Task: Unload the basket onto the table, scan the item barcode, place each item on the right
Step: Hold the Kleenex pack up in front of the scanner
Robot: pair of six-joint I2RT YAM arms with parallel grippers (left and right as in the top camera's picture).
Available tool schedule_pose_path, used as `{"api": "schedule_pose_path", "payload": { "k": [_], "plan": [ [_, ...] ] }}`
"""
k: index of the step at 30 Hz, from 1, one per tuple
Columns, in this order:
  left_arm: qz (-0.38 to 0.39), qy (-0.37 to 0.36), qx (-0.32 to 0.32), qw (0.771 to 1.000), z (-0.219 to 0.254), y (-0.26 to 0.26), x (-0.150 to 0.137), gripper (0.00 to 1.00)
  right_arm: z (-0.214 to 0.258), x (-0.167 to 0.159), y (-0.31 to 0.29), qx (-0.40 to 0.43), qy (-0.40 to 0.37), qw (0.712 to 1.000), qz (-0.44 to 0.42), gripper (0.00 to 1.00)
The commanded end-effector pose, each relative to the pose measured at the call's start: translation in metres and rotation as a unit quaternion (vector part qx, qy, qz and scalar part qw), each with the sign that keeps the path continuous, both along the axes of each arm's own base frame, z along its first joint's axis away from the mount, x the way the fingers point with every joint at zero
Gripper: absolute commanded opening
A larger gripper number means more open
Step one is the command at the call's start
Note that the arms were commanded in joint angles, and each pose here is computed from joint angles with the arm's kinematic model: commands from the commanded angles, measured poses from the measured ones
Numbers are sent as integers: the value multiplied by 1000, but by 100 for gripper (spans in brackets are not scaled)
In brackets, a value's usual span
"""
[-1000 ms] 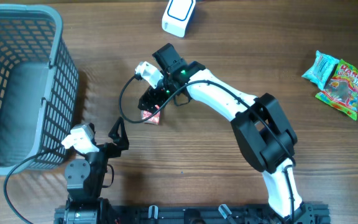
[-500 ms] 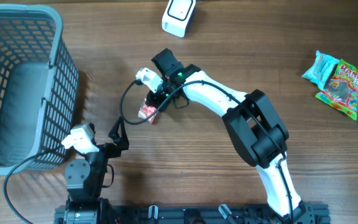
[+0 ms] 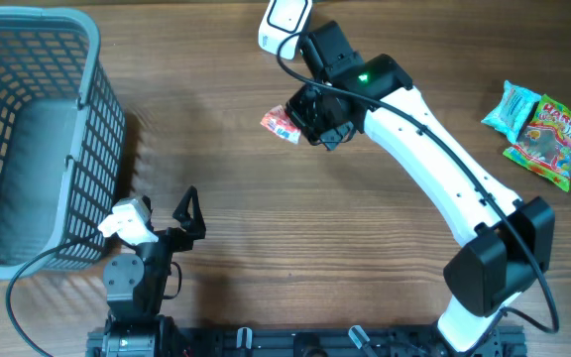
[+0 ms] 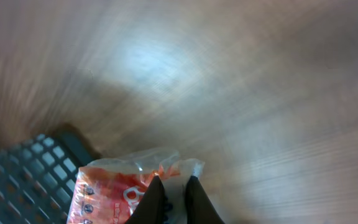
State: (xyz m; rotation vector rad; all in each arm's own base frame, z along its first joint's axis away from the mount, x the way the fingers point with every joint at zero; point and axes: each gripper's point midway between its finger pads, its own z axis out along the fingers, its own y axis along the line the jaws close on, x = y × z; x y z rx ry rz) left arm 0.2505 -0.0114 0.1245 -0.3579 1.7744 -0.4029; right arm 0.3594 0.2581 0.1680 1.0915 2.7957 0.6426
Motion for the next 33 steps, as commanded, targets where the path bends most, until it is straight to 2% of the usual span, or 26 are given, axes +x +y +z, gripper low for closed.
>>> {"api": "schedule_pose_path", "payload": {
  "k": [1, 4, 5, 6, 7, 8, 9, 10, 11, 12, 13, 14, 16, 18, 20, 21, 23, 28, 33],
  "plan": [
    [-1, 1, -8, 1000, -2, 0, 0, 100, 21, -17, 6, 51, 48, 996, -64, 4],
    [-1, 1, -8, 1000, -2, 0, 0, 100, 22, -22, 11, 65, 58, 995, -48, 4],
    [-1, 1, -8, 1000, -2, 0, 0, 100, 25, -17, 14, 62, 27, 998, -1, 4],
    [-1, 1, -8, 1000, -2, 0, 0, 100, 31, -3, 20, 54, -47, 994, 81, 4],
    [-1, 1, -8, 1000, -2, 0, 0, 100, 44, 15, 31, 38, -155, 967, 200, 4],
    [-1, 1, -8, 1000, -2, 0, 0, 100, 59, 34, 42, 10, -261, 918, 298, 4],
    [-1, 1, -8, 1000, -2, 0, 0, 100, 71, 50, 44, -24, -326, 883, 336, 4],
    [-1, 1, -8, 1000, -2, 0, 0, 100, 81, 72, 39, -79, -380, 857, 338, 4],
    [-1, 1, -8, 1000, -2, 0, 0, 100, 86, 89, 31, -124, -407, 845, 324, 5],
    [-1, 1, -8, 1000, -2, 0, 0, 100, 96, 125, 10, -216, -447, 828, 261, 4],
    [-1, 1, -8, 1000, -2, 0, 0, 100, 99, 148, -3, -263, -466, 818, 212, 4],
    [-1, 1, -8, 1000, -2, 0, 0, 100, 98, 165, -6, -293, -484, 800, 199, 5],
    [-1, 1, -8, 1000, -2, 0, 0, 100, 86, 196, 10, -315, -530, 755, 223, 4],
    [-1, 1, -8, 1000, -2, 0, 0, 100, 71, 219, 34, -297, -583, 711, 257, 4],
    [-1, 1, -8, 1000, -2, 0, 0, 100, 62, 231, 62, -264, -654, 635, 314, 4],
    [-1, 1, -8, 1000, -2, 0, 0, 100, 63, 238, 67, -251, -697, 587, 327, 4],
    [-1, 1, -8, 1000, -2, 0, 0, 100, 58, 245, 63, -216, -746, 539, 327, 4],
    [-1, 1, -8, 1000, -2, 0, 0, 100, 11, 259, 41, -186, -781, 511, 306, 4],
    [-1, 1, -8, 1000, -2, 0, 0, 100, -8, 269, 44, -176, -795, 504, 288, 4]
  ]
}}
